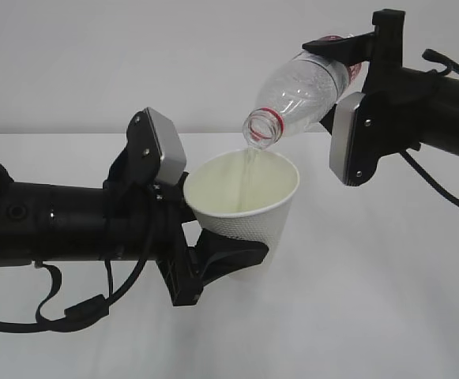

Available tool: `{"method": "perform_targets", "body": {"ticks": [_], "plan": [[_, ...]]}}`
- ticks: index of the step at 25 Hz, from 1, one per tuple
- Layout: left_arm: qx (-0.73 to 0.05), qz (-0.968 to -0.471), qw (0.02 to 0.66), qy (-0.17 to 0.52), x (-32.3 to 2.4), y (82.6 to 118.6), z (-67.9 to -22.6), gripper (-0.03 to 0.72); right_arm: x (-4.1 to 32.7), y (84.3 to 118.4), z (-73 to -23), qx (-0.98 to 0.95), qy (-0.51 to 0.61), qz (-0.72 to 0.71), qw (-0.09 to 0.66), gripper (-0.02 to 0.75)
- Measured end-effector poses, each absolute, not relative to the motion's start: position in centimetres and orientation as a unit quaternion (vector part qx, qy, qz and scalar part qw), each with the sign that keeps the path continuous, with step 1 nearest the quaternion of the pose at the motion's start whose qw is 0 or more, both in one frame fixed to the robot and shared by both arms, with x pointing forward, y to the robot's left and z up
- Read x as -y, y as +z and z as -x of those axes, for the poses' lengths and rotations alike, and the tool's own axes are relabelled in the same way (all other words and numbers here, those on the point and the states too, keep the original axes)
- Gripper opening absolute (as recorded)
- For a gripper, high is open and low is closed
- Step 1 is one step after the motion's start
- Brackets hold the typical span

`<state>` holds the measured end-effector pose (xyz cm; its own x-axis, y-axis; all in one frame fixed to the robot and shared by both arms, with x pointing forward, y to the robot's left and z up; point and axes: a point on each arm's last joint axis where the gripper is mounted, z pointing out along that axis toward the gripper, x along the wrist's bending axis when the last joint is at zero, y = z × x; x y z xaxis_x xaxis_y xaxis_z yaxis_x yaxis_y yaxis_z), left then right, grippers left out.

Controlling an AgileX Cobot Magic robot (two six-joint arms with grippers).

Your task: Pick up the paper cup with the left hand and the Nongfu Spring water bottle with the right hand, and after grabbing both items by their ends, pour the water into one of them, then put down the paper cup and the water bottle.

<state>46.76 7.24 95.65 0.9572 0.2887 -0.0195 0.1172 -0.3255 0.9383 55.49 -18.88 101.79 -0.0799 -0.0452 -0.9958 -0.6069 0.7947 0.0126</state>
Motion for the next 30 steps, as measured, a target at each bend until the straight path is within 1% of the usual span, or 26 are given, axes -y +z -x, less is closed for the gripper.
{"method": "perform_targets", "body": {"ticks": [30], "plan": [[-0.127,-0.812,0.565,0.077,-7.27,95.6,-46.79,0.503,18.75,102.14,-55.42,-0.687,0.23,0.234,0.649,0.524]]}}
